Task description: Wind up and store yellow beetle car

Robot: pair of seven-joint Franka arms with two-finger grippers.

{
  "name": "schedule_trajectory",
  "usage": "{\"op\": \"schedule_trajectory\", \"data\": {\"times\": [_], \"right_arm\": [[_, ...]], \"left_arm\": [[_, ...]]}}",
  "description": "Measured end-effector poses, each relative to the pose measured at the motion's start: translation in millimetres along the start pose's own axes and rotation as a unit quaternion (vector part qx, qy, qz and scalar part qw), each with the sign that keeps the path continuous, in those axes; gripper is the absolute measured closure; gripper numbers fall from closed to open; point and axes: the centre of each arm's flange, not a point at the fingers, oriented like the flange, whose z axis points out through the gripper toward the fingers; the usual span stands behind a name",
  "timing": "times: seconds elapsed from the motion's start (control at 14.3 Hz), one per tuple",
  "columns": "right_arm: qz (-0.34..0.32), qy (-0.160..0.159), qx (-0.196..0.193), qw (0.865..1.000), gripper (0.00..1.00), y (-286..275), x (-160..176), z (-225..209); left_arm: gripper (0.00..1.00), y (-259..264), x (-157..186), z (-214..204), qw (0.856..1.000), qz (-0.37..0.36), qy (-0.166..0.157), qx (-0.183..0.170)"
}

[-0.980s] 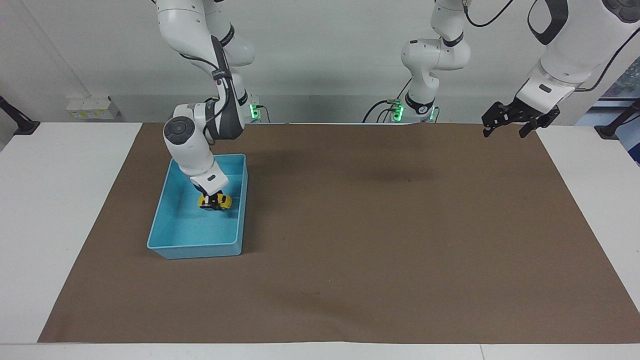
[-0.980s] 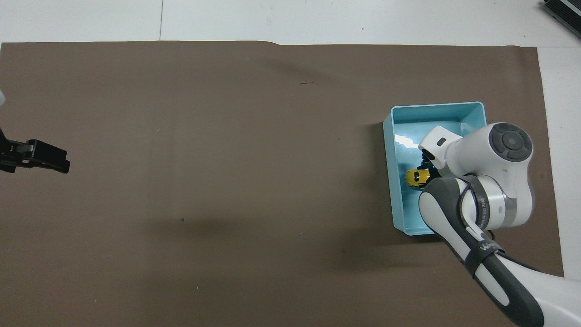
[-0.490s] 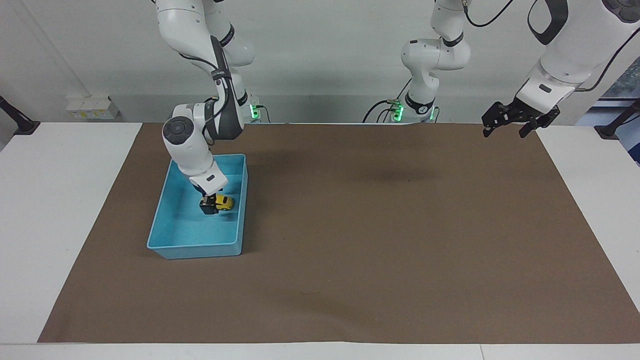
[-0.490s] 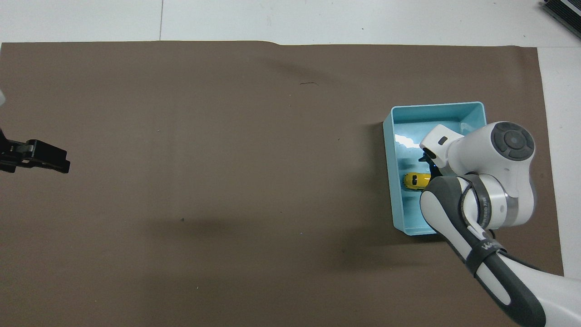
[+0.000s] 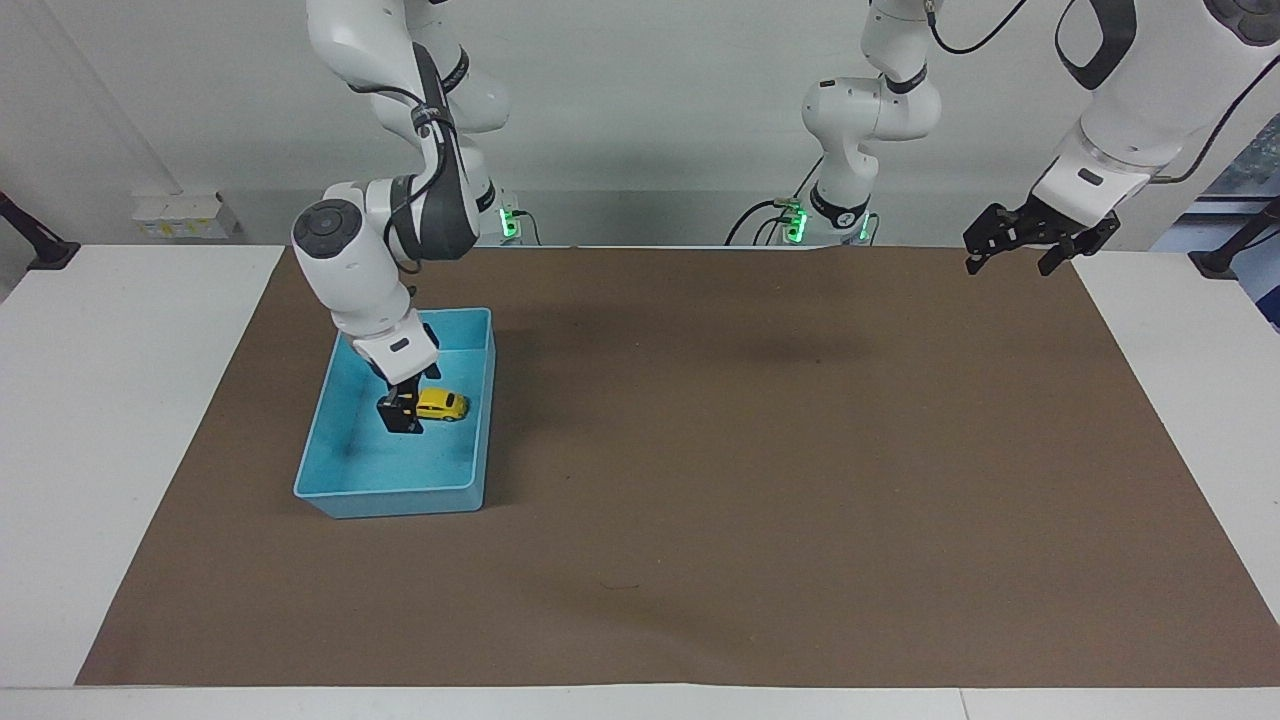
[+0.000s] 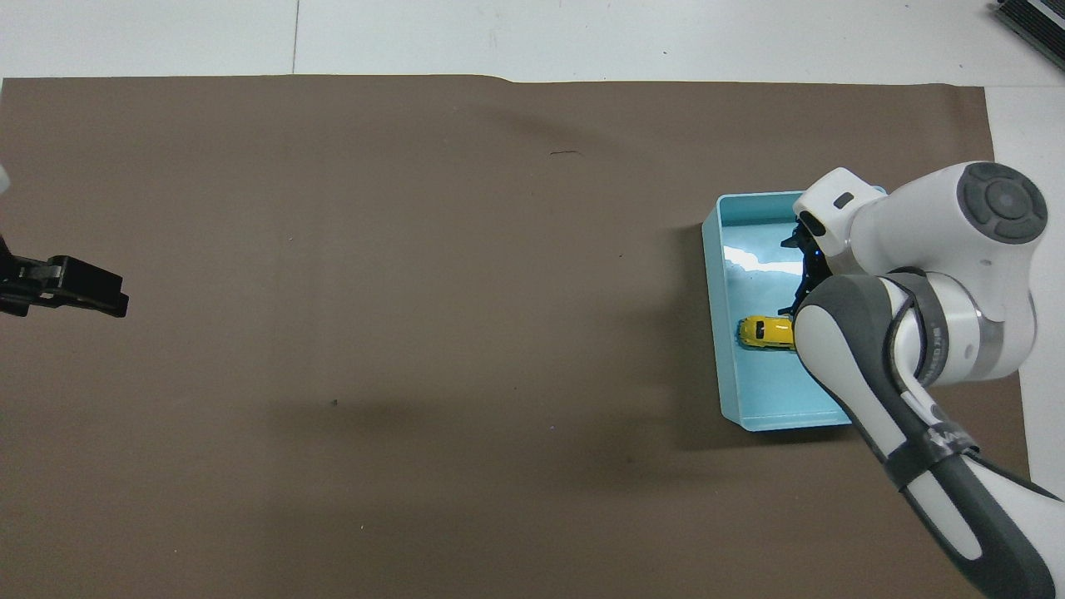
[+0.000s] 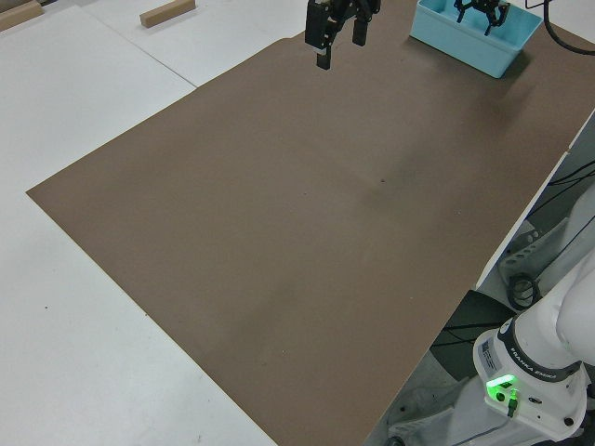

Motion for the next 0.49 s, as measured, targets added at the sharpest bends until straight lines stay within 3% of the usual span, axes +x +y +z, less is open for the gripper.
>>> {"op": "schedule_trajectory", "data": {"times": [0.14,0.49], "right_arm": [[0.046,0.022,-0.007,0.999,0.0,6,6,-14],[0.09,0.043,-0.036,0.994,0.0,22,9,-57]], "left_arm": [[0.0,0,0,0,1.0,0.0,0.0,0.0],[0.0,0,0,0,1.0,0.0,0.0,0.0]]}}
